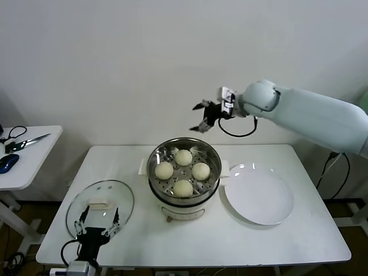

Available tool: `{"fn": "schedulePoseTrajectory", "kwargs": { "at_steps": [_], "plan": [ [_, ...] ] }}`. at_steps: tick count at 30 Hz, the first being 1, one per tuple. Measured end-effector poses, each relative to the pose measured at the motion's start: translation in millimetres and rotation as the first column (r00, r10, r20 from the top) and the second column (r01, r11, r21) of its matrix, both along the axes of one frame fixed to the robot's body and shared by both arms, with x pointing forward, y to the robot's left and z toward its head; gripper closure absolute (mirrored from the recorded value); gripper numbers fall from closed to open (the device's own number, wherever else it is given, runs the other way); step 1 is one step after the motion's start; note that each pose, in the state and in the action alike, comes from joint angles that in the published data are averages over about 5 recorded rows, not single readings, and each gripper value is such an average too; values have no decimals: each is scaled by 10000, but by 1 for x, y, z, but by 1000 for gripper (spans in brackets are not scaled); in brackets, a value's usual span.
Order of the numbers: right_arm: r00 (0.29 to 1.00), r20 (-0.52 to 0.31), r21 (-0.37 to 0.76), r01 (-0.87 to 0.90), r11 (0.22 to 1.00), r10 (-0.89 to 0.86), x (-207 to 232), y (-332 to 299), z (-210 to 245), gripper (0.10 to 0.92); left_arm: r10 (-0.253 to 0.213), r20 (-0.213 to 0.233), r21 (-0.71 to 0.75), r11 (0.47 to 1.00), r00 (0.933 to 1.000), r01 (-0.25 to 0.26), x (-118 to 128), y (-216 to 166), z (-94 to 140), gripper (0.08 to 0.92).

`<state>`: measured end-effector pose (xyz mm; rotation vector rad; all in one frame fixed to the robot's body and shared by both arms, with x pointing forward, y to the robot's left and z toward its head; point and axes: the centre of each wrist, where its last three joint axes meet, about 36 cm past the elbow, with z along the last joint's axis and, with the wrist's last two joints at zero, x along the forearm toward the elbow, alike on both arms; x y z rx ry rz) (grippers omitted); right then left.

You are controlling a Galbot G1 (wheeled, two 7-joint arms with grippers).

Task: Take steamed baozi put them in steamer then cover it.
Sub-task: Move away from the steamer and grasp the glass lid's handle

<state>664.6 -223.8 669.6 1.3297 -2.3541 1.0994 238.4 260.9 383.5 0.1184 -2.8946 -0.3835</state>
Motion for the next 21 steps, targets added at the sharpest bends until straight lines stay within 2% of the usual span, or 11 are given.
{"fn": "schedulePoseTrajectory", "kwargs": {
  "at_steps": [4,10,16,21],
  "plan": [
    [9884,564,1497,1310,9800,-1408,-15,-30,-22,200,19,63,242,9997,10000,-21,4,3,0,177],
    [9416,917,3263,2791,9031,-3241,-51,-77,-74,200,27,196,618,9981,9998,-39,5,9,-6,177],
    [8760,900,4744,3806,7938,-4739,-94,-120,-126,200,32,371,958,9954,9993,-68,6,14,-15,177],
    [8152,549,5562,4545,6957,-5765,-136,-154,-177,200,58,439,1207,9926,9990,-111,6,17,-23,177]
  ]
}}
